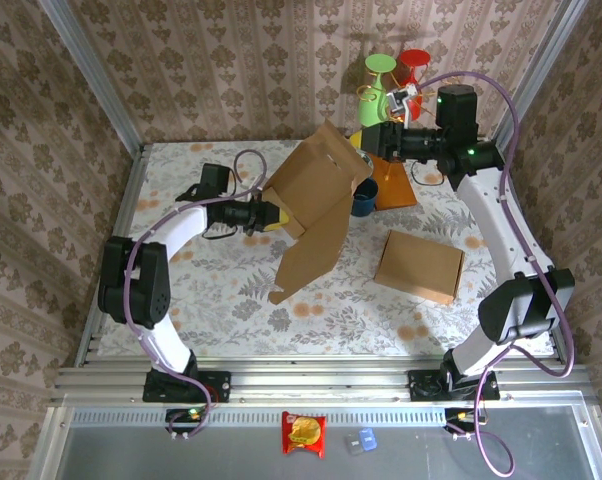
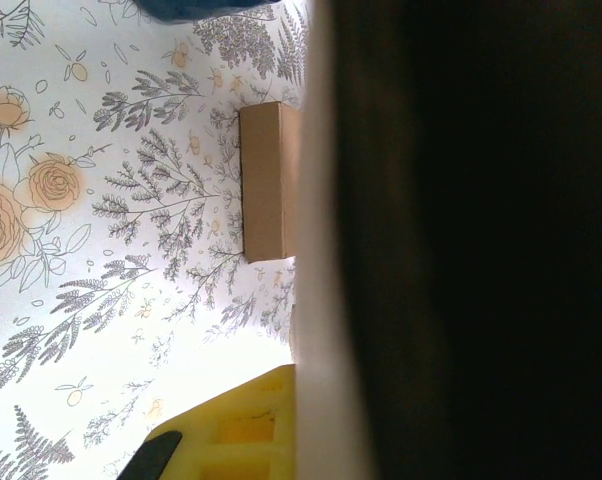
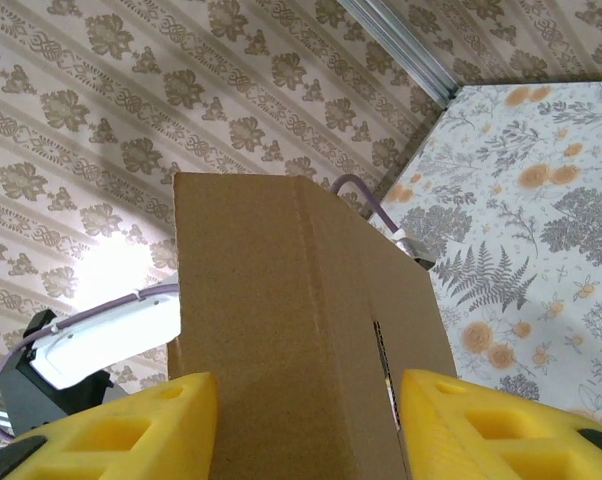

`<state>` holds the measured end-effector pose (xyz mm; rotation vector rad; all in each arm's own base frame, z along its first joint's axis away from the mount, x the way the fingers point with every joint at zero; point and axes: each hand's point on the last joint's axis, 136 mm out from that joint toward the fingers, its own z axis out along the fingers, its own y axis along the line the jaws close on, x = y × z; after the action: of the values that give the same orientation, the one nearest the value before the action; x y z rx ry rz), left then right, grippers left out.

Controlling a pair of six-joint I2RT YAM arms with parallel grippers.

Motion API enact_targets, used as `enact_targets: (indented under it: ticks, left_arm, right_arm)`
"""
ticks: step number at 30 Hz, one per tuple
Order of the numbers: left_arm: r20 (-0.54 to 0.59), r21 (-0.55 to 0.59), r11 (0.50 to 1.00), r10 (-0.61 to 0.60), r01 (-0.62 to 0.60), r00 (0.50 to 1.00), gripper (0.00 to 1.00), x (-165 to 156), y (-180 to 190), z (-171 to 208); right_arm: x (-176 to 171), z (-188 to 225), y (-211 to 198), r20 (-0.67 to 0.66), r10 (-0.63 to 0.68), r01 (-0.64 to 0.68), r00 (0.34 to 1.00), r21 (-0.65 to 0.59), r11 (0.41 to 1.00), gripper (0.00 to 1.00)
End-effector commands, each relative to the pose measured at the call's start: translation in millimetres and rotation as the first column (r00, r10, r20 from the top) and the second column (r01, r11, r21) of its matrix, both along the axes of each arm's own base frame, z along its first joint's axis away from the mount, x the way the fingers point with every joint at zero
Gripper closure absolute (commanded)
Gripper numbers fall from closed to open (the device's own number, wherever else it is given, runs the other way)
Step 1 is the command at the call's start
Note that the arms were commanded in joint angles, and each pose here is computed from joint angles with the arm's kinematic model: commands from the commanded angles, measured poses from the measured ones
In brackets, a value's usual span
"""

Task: Fold the paper box

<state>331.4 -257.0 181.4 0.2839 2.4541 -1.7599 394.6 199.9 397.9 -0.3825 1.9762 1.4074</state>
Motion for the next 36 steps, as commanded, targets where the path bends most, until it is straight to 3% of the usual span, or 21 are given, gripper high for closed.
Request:
enact_targets:
  ticks: [1,16,30,36]
  left_arm:
    - [0.027,-0.02,0.999,-0.029,0.03,0.999,1.0,2.0,-5.3,7.9]
    - [0.031,-0.012,1.0,-0.028,0.028,0.999,1.0,0.9,-5.6,9.1]
    - [0.029,0.035,0.999,-0.012,0.011,1.0,1.0,-0.7,-1.7,4.0]
    - [0.023,0.066,0.998,0.003,-0.004,1.0,1.0,1.3,0.4,0.8]
  right_arm:
    - [-4.1,-2.0,6.1,0.005,0.037,-0.036,0.999,-0.013,0.999,0.49]
    - [-15.8,-29.9,21.0,0.031,0.005,0.002,1.0,-0.234,0.972,0.49]
    - [-27.1,-46.7,32.5,0.138,-0.017,0.085,0.99,-0.508,0.857,0.5]
    - [-30.8,-46.9,36.8,0.186,-0.007,0.111,0.982,-0.558,0.822,0.52]
